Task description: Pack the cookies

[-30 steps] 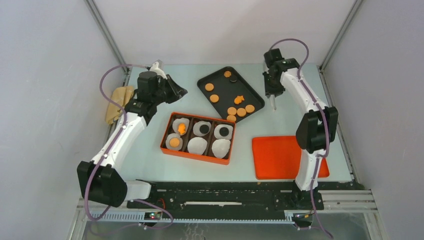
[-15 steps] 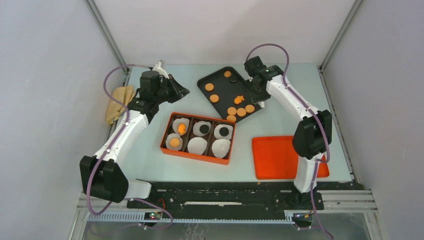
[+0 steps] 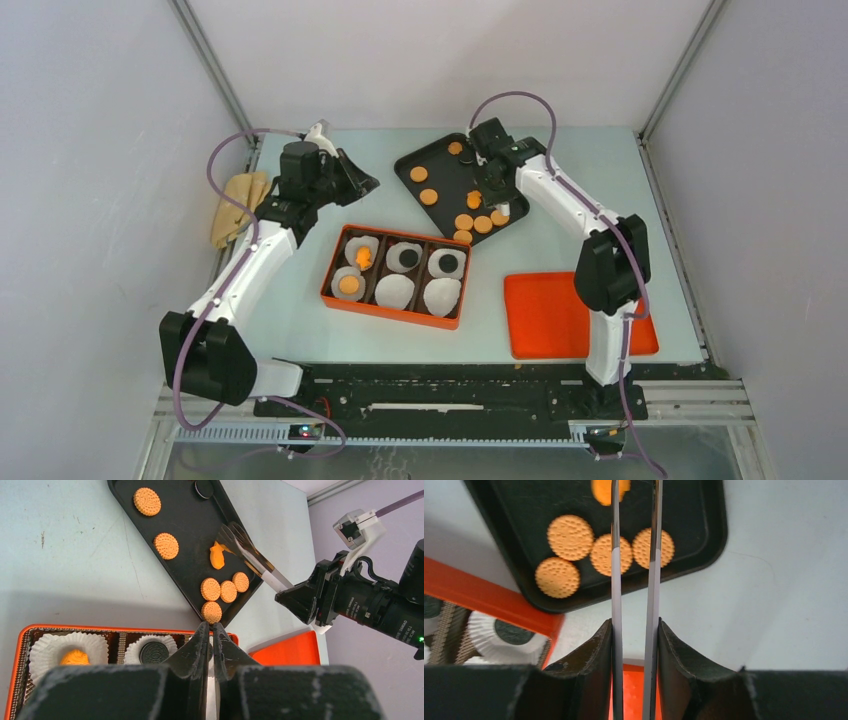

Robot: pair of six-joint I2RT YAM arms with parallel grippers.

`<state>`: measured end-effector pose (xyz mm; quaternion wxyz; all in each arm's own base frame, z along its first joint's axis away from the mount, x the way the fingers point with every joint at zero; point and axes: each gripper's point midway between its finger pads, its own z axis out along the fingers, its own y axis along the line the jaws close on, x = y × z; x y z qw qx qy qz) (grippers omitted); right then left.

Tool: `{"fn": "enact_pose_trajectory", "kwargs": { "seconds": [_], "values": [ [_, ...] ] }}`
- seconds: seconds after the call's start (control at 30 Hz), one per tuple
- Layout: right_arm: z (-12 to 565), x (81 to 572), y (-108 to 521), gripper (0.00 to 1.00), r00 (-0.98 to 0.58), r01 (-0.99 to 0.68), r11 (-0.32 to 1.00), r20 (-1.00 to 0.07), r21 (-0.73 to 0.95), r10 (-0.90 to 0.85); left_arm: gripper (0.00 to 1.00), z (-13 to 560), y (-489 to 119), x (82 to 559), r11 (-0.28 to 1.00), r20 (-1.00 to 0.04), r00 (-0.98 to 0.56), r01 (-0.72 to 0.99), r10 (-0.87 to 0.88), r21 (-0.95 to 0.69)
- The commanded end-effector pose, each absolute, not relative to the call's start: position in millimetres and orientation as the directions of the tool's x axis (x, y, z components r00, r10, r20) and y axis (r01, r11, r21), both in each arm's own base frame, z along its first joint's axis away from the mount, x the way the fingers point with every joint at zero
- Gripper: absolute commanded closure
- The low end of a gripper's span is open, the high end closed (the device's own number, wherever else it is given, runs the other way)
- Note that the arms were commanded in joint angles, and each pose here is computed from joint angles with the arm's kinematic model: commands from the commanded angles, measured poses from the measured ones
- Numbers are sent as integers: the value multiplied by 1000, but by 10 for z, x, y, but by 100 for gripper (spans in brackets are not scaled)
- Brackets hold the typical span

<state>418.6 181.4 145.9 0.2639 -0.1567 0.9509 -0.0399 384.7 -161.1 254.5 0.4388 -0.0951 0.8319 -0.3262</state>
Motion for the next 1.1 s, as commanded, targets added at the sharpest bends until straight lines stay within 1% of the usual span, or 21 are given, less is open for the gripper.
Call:
{"fn": "enact_pose_trajectory", "kwargs": {
  "seconds": [0.0, 0.13, 0.23, 0.37, 0.47, 0.77, 0.97, 1.07],
  "values": [
    [1908, 4311, 2247, 62, -710, -340, 938, -635, -67, -303, 90, 2812, -1645, 3886, 756, -704, -548, 182, -453, -628],
    [1859, 4288, 2491, 62, -698, -388, 918, -626, -77, -347, 90, 2796, -1641, 3875, 759, -704, -550, 180, -450, -626],
    [1737, 4333, 2549, 62, -713, -357, 929, -615, -94, -336, 90, 2776, -1624, 3873, 765, -707, -547, 174, -448, -620],
    [1664, 4481, 2523, 62, -736, -299, 951, -614, -80, -283, 90, 2762, -1639, 3877, 763, -704, -554, 177, -445, -622],
    [1567, 4550, 2449, 62, -764, -266, 959, -586, -95, -270, 90, 2770, -1629, 3876, 768, -708, -552, 177, -440, -615],
    [1410, 4631, 2215, 63, -793, -166, 979, -574, -122, -206, 89, 2784, -1612, 3884, 775, -716, -545, 178, -436, -607],
    [1396, 4756, 2170, 60, -785, -123, 985, -596, -123, -172, 89, 2791, -1624, 3886, 772, -716, -546, 183, -435, -609],
    [1332, 4830, 2161, 59, -794, -116, 984, -583, -132, -172, 89, 2798, -1630, 3888, 769, -714, -547, 185, -437, -612]
  ]
}}
